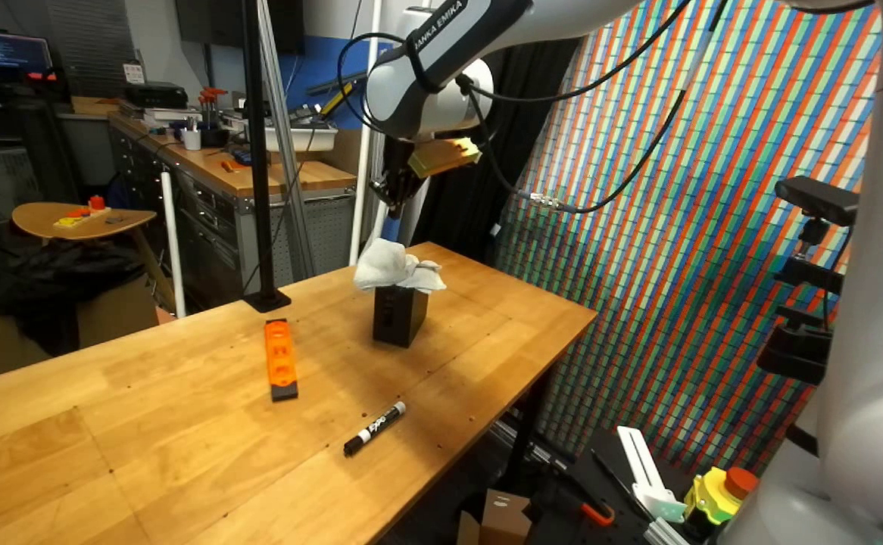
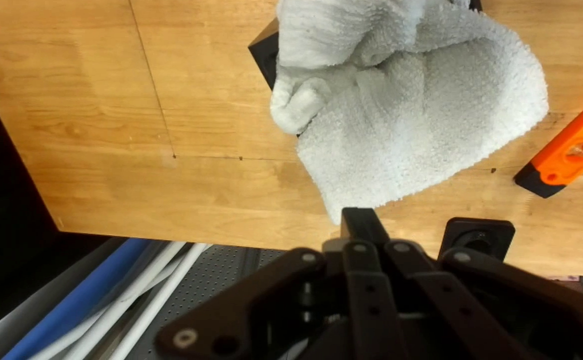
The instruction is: Push the box to the right, then pick the cloth and shove it in the box
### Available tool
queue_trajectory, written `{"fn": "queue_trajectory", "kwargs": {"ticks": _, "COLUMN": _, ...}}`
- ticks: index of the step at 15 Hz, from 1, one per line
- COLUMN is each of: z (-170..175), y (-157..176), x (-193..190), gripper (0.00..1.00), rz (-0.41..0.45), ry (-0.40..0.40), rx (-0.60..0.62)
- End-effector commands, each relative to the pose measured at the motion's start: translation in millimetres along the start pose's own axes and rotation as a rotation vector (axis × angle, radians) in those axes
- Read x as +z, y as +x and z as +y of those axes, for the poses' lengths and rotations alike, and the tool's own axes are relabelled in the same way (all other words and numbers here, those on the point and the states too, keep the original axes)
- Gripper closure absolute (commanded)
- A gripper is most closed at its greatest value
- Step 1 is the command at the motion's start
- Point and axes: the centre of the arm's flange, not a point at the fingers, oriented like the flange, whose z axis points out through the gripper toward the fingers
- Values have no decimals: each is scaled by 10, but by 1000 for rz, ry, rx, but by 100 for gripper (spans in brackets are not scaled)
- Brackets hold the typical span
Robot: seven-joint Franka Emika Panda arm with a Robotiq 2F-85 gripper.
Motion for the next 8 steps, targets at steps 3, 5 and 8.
{"fn": "queue_trajectory", "kwargs": {"ticks": 3, "z": -147, "y": 12, "x": 19, "gripper": 100, "rz": 11, "ry": 48, "rx": -57}}
{"fn": "queue_trajectory", "kwargs": {"ticks": 5, "z": -304, "y": 74, "x": 84, "gripper": 100, "rz": 2, "ry": 71, "rx": -94}}
{"fn": "queue_trajectory", "kwargs": {"ticks": 8, "z": -620, "y": 173, "x": 179, "gripper": 100, "rz": -14, "ry": 96, "rx": -161}}
